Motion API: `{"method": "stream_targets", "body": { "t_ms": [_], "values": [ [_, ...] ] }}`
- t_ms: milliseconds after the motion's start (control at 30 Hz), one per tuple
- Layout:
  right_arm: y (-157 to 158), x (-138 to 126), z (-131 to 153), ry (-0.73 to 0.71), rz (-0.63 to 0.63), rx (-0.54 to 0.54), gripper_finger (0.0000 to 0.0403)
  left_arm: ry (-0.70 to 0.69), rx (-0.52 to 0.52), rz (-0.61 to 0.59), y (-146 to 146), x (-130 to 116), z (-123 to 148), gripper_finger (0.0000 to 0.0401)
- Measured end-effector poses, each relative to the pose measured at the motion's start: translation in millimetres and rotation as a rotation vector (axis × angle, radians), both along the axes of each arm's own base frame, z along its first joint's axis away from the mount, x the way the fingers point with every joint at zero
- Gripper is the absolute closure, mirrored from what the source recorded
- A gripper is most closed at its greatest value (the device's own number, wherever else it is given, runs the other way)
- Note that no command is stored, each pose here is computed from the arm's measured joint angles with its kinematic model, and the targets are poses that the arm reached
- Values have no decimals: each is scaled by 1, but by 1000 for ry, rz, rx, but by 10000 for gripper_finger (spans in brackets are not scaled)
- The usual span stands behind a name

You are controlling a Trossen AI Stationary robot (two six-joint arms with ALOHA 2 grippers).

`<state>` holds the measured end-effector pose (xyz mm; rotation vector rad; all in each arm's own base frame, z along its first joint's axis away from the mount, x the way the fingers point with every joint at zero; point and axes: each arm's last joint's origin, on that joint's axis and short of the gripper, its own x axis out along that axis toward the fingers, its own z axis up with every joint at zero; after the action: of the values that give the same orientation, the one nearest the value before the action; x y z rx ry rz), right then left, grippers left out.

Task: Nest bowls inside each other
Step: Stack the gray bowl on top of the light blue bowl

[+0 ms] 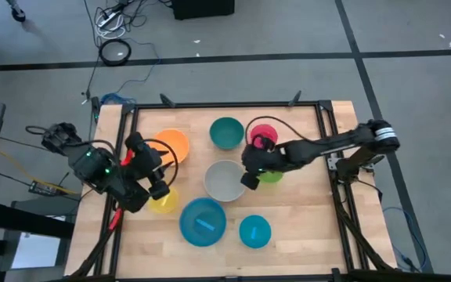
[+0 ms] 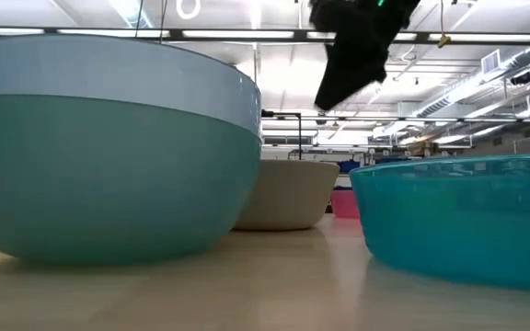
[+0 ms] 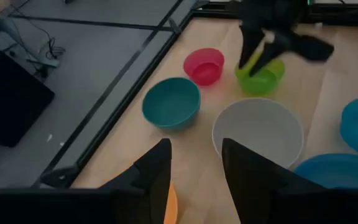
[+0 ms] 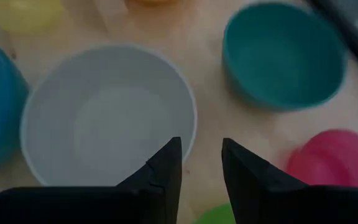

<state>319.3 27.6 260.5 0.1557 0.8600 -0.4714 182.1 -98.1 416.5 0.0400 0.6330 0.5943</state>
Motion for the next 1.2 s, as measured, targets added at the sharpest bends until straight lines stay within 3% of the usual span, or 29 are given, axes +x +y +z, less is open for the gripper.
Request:
{"method": "stream_targets", "body": {
  "t_ms": [300, 733, 933, 1067, 1200],
  "values": [
    [-23, 20, -43, 121, -54, 249, 263, 77, -34, 112, 9, 3, -24, 249],
    [-33, 33, -63, 129, -68, 280, 244, 241, 51, 207, 21, 10, -78, 249],
    [-37, 40, -81, 161, -80, 283, 245, 260, 61, 220, 23, 10, -85, 249],
    [-44, 43, -85, 155, -76, 268, 265, 261, 62, 220, 23, 10, -85, 249],
    [-53, 41, -82, 155, -66, 258, 337, 262, 63, 220, 23, 10, -85, 249]
  ]
}}
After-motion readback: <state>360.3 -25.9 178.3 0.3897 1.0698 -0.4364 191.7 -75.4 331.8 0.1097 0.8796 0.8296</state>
